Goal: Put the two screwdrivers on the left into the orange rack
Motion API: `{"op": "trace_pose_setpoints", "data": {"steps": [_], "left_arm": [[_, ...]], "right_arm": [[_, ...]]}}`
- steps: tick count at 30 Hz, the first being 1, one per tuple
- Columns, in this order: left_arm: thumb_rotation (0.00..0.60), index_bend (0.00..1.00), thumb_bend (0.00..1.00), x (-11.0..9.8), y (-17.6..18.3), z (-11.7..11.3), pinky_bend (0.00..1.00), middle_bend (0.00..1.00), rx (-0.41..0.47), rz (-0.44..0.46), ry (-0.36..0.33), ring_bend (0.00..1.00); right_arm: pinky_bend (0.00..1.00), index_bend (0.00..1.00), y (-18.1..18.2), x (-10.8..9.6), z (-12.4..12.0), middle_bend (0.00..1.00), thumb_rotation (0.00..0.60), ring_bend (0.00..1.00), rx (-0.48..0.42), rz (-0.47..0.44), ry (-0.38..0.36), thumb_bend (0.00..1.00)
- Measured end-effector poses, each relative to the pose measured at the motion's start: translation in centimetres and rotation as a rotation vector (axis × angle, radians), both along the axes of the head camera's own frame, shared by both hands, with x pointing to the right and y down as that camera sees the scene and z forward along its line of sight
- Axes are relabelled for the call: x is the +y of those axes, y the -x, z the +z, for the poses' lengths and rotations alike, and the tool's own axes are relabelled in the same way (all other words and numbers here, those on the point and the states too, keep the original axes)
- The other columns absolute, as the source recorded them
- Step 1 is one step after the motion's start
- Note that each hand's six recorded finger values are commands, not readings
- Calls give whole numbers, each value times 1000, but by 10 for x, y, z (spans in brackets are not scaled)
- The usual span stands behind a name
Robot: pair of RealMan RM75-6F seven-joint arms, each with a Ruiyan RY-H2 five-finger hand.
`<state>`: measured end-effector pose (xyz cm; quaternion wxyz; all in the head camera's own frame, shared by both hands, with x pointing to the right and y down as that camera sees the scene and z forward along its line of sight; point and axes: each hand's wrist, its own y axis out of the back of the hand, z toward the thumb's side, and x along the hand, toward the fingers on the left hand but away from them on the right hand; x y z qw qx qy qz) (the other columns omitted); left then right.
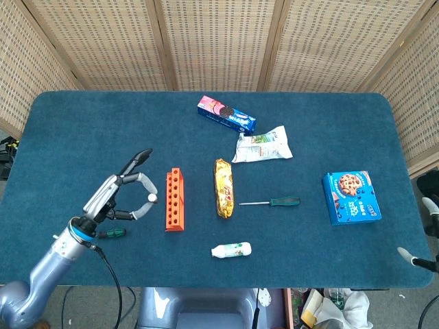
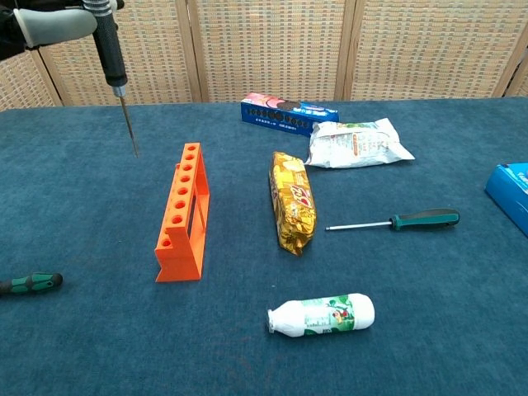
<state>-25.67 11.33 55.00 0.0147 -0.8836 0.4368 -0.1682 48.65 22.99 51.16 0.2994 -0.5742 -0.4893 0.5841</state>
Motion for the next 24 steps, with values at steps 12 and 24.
{"op": "trace_pose_setpoints", "data": {"steps": [12,24], "left_arm": [[600,667,413,21,-26,37,0,0,99,-12,158,0],[600,667,413,22,-27,43,0,0,84,-16,162,0]], "right_arm": [[0,0,-1,-1,-1,0,600,0,-8,2,1,0],[0,0,-2,-1,-1,0,600,0,-13,2,3,0]]}}
